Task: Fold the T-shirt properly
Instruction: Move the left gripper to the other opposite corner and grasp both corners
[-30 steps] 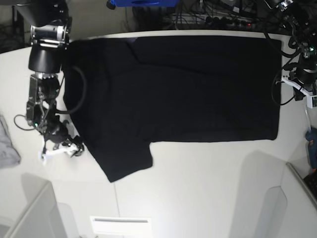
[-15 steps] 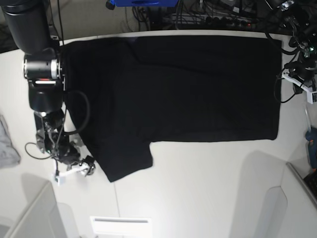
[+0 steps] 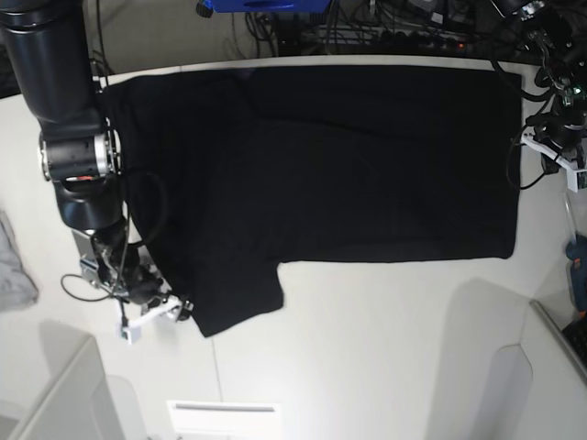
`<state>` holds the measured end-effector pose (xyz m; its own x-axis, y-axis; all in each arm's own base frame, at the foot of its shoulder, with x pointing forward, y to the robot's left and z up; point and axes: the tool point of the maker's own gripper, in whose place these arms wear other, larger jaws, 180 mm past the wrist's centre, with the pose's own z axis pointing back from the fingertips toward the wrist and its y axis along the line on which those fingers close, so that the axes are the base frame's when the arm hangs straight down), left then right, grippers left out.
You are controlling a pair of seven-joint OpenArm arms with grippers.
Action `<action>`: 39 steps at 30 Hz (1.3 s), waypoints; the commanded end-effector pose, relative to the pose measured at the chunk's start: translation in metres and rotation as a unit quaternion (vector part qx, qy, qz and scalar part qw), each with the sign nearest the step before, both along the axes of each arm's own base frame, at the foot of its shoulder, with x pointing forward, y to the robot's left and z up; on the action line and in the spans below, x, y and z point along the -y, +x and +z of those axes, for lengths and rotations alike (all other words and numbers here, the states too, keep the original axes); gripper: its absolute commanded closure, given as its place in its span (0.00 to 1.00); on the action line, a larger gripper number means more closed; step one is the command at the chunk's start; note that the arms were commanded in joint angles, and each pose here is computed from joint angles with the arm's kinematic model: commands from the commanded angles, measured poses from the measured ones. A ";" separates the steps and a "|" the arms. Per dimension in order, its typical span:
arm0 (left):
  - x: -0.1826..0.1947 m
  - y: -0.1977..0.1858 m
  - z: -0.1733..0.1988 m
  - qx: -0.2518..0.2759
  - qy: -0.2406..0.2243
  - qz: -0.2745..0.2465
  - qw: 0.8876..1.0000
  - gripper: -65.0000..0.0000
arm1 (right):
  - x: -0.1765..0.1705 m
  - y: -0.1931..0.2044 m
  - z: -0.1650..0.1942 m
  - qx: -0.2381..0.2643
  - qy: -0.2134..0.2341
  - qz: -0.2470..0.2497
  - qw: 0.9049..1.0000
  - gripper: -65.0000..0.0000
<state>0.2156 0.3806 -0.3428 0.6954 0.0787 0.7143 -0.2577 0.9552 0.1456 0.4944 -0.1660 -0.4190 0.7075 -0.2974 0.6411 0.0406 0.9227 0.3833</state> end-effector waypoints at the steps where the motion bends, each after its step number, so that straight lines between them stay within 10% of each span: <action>1: -0.005 0.007 0.014 0.020 0.015 -0.003 1.000 1.00 | -0.010 0.012 0.015 0.021 0.008 0.008 1.000 0.35; 15: -0.004 0.016 0.019 0.030 0.017 -0.005 0.999 1.00 | -0.029 -0.019 -0.022 -0.025 -0.016 0.049 0.998 0.36; 21: -0.013 0.034 0.011 0.043 -0.011 0.017 0.999 1.00 | -0.028 -0.017 -0.021 -0.014 -0.016 0.044 0.999 0.67; 29: -0.015 0.074 0.008 0.073 -0.058 0.035 0.995 0.31 | -0.026 -0.020 -0.024 -0.010 -0.017 0.040 0.999 1.00; 39: -0.011 0.130 -0.022 0.020 -0.058 0.019 0.998 0.27 | -0.026 -0.020 -0.025 -0.011 -0.017 0.040 0.999 1.00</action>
